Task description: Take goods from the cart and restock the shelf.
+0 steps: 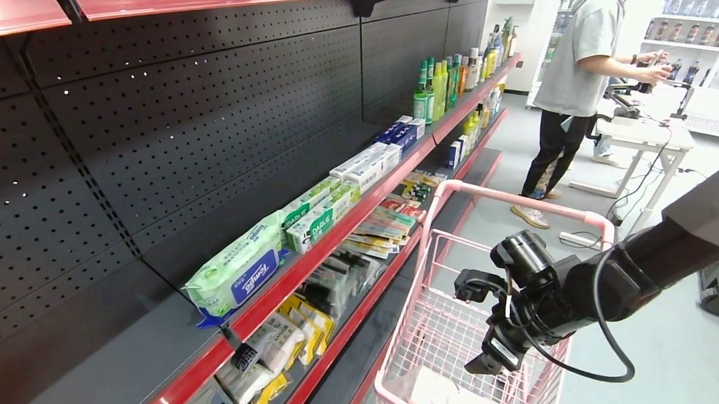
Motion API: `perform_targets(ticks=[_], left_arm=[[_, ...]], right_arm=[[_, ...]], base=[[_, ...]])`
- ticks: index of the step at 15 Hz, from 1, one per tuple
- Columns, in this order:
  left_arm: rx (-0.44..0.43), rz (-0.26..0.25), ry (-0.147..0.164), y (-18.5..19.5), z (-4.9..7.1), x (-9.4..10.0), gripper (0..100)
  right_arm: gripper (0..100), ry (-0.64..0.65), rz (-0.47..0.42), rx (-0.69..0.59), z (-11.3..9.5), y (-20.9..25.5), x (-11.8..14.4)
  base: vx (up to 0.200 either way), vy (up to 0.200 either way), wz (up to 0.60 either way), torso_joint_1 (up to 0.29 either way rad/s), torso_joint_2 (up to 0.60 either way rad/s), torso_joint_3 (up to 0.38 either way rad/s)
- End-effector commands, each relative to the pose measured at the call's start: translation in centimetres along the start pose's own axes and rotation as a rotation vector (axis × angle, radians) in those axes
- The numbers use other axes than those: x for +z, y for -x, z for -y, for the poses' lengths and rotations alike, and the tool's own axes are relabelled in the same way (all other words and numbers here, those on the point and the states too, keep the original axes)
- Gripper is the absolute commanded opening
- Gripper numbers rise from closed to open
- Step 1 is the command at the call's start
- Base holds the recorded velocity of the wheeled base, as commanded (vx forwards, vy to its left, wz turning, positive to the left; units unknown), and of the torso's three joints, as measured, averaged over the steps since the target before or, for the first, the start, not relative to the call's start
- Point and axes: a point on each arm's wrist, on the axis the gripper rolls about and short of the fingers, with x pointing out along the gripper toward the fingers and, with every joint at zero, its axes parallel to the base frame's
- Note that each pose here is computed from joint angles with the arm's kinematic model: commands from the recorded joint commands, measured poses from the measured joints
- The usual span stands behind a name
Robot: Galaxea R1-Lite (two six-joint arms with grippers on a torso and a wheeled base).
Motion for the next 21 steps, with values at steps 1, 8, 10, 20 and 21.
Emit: perform_targets(ticks=[1,8,10,20,21], left_arm=[[0.001,-0.002,0.000,0.0,0.0,0.0,100],[0.001,-0.002,0.000,0.0,0.0,0.0,100],[0.001,-0.002,0.000,0.0,0.0,0.0,100],[0.001,-0.002,0.000,0.0,0.0,0.0,100],[0.001,-0.002,0.000,0.0,0.0,0.0,100]], right_arm=[[100,0.014,-0.026,0.021,-0.5,-1.1,0.0],[100,0.081,-0.049,0.049,-2.5,-3.1,1.2],[100,0.097,-0.060,0.061,-3.1,-3.5,1.2],[100,0.140,-0.086,0.092,-4.7,-4.6,1.3],[100,0.141,-0.087,0.093,-4.8,-4.8,1.3]], base=[[0.000,0.000,0.00,-0.090,0.20,0.100],[0.000,0.000,0.00,-0.105,0.24,0.135],[0.000,0.000,0.00,-0.144,0.33,0.173],[0.000,0.000,0.00,-0.105,0.25,0.138],[0.000,0.000,0.00,-0.110,0.27,0.163]])
